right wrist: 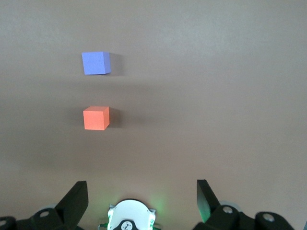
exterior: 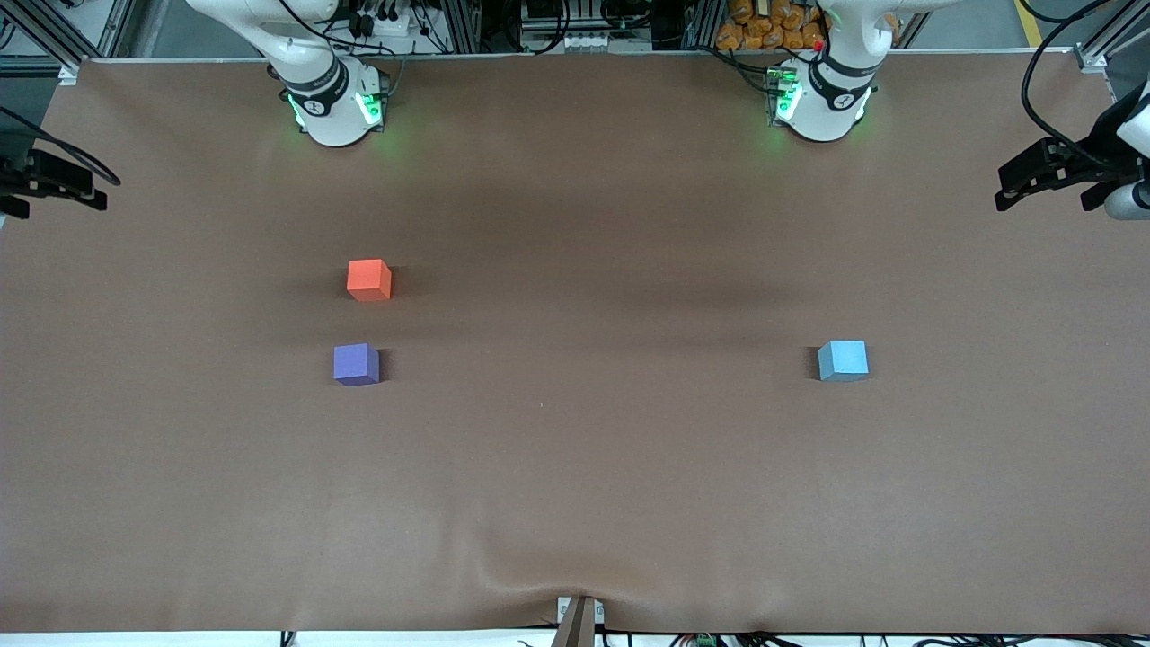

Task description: Place blue block between orange and purple blocks

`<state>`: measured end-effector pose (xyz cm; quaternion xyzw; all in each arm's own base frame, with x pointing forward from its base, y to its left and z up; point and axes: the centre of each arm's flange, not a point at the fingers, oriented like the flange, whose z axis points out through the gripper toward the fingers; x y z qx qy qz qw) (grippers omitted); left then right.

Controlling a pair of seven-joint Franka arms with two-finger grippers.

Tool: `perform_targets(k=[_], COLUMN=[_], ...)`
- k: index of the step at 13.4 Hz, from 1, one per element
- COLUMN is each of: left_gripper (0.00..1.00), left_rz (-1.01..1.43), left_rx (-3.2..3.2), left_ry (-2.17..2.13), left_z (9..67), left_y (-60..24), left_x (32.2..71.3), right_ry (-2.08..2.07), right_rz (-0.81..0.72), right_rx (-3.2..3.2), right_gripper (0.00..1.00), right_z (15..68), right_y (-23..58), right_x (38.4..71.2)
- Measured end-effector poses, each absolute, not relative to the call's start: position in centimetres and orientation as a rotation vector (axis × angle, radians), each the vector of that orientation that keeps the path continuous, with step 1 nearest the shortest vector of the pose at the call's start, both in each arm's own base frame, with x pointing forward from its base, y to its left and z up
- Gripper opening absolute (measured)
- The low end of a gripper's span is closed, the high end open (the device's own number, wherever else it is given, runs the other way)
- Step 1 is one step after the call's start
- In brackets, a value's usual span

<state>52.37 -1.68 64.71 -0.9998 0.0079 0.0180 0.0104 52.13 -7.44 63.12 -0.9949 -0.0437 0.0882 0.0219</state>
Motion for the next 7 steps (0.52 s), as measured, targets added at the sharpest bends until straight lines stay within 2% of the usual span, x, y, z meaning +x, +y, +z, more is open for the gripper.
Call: perform_targets(k=[4, 7], left_gripper=[1.00, 1.00], left_rz=[0.063, 0.089], left_rx=[-3.120, -3.124], left_ry=[0.019, 0.019], left_z=[64.5, 63.0], left_y=[-1.5, -1.5], left_x=[52.4, 52.6], right_ry=[-0.136, -0.162], right_rz=[0.261, 0.308], right_rx=[-3.085, -3.075], right_gripper=[1.00, 1.00], right_z=[63.2, 62.3], right_y=[-7.4, -6.8], right_x=[52.1, 52.2])
